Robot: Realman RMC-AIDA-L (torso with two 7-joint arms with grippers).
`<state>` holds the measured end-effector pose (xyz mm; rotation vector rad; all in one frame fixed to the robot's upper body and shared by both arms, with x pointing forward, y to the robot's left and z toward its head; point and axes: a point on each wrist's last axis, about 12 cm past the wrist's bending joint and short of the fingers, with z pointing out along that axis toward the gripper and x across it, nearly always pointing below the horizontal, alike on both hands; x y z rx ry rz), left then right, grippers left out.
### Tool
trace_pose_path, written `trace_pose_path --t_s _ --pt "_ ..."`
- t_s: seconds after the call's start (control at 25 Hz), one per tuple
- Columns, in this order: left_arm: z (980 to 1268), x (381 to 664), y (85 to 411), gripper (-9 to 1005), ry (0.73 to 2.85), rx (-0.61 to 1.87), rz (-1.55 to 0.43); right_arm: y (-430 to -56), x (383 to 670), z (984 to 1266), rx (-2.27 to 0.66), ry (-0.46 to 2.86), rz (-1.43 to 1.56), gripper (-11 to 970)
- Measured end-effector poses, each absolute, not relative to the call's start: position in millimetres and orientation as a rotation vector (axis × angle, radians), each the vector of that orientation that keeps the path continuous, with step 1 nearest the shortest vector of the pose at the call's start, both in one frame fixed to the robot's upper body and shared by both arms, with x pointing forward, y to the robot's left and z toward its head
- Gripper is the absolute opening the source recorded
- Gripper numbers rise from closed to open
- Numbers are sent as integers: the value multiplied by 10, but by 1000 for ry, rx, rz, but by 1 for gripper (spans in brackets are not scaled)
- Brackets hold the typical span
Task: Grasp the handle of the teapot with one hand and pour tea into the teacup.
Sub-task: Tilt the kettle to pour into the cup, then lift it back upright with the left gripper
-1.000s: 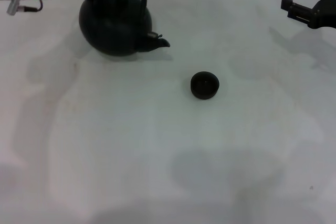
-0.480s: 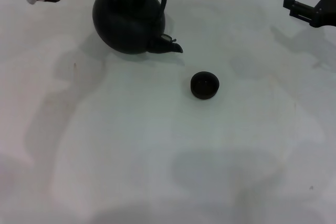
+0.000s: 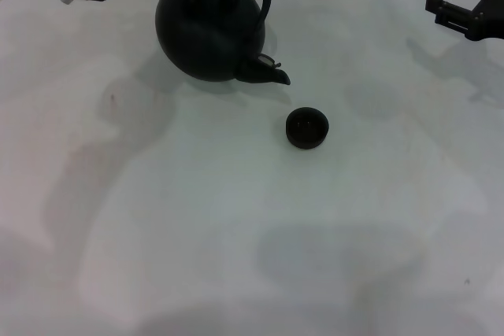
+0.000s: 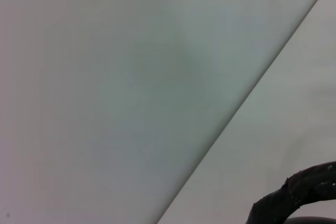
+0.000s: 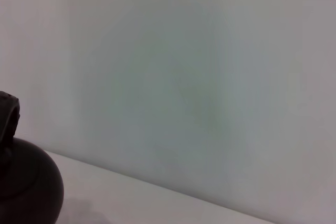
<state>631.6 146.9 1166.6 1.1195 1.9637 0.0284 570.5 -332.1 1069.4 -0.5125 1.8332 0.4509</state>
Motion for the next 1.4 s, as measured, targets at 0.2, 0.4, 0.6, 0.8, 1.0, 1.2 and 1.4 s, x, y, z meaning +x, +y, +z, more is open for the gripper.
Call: trace_pose_path --t_s 0.2,0.4,0.6,0.8,1.0,1.2,1.4 --pt "11654 6301 1421 102 1952 1155 58 -3321 5704 10692 -512 1834 451 753" --pt "11646 6269 1338 102 1935 1195 139 -3330 5699 10684 -507 1835 449 753" --pt "11684 6242 1268 102 1909 1211 151 -3330 5694 10662 -505 1837 447 753" --pt "11714 6231 1234 102 1893 1217 148 -3338 5693 10660 -501 1835 444 753" --pt "11719 6229 1216 101 1888 1223 148 -3349 5677 10656 -493 1833 448 751" --pt "11716 6224 1206 101 1882 1233 150 -3360 5672 10656 -488 1832 447 753" --pt "11719 6230 1172 101 1875 1249 153 -3364 5672 10657 -486 1832 447 753"
